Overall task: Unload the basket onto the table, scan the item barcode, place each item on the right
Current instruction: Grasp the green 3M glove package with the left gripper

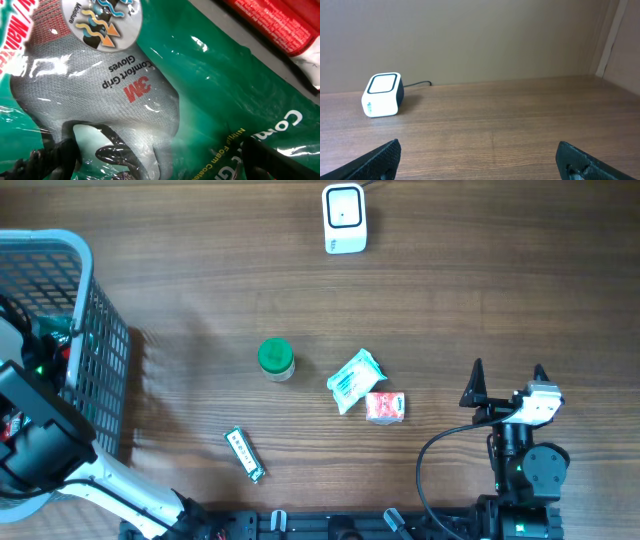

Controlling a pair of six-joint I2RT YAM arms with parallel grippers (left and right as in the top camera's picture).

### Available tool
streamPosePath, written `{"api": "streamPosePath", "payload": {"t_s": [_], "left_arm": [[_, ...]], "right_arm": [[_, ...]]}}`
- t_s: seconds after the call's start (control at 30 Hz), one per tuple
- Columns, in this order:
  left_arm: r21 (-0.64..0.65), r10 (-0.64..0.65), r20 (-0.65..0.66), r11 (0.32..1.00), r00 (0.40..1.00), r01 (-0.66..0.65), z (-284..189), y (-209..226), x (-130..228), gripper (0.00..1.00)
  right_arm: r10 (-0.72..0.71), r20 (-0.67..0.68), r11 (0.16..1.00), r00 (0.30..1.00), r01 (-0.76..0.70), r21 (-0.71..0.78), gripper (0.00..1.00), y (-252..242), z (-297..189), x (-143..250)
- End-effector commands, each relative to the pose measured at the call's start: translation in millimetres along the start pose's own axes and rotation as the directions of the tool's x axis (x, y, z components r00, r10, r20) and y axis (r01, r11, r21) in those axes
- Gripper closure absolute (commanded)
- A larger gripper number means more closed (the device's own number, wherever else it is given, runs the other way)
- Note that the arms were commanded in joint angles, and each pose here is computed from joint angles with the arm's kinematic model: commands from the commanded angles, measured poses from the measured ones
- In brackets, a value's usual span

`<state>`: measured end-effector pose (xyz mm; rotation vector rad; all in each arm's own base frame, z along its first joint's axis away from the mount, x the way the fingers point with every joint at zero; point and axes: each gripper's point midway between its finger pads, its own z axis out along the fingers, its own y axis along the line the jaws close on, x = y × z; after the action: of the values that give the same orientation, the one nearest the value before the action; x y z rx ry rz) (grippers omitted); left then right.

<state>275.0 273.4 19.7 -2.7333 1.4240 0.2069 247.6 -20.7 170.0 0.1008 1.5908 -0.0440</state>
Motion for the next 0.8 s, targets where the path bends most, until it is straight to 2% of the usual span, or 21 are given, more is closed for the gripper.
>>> {"api": "streamPosePath", "payload": {"t_s": [0.0,0.07,0.13,0.17,0.2,0.43,0.6,0.77], "left_arm": [[-0.256,0.026,-0.04,0.966,0.999,-0.036,78.8,55.9,19.4,0.0],[-0.276,0.029,-0.043,0.96,0.999,-0.039,85.2,59.5,20.8,0.03],[-0.298,0.03,-0.049,0.954,0.998,-0.044,91.1,64.9,22.7,0.52],[-0.313,0.032,-0.05,0.949,0.998,-0.046,93.7,70.4,23.5,0.86],[-0.323,0.034,-0.052,0.945,0.998,-0.049,94.9,74.4,24.1,0.96],[-0.321,0.04,-0.051,0.946,0.998,-0.055,78.9,76.3,21.9,0.96],[-0.19,0.037,-0.034,0.981,0.999,-0.043,32.6,55.8,13.5,0.96],[-0.02,0.086,-0.046,0.996,0.995,-0.087,-24.4,41.1,9.5,0.96]], "right_arm": [[-0.009,0.006,1.0,1.0,0.009,-0.003,0.0,0.1,-0.2,-1.2],[-0.009,0.006,1.0,1.0,0.009,-0.004,0.0,0.2,-0.2,-1.1],[-0.009,0.006,1.0,1.0,0.009,-0.004,0.0,0.2,-0.2,-1.2],[-0.009,0.006,1.0,1.0,0.009,-0.004,0.0,0.2,-0.2,-1.1],[-0.009,0.006,1.0,1.0,0.009,-0.004,0.0,0.2,-0.2,-1.1],[-0.009,0.006,1.0,1.0,0.009,-0.004,0.0,0.2,-0.2,-1.1],[-0.009,0.006,1.0,1.0,0.009,-0.004,0.0,0.2,-0.2,-1.2],[-0.009,0.006,1.0,1.0,0.009,-0.004,0.0,0.2,-0.2,-1.1]]}}
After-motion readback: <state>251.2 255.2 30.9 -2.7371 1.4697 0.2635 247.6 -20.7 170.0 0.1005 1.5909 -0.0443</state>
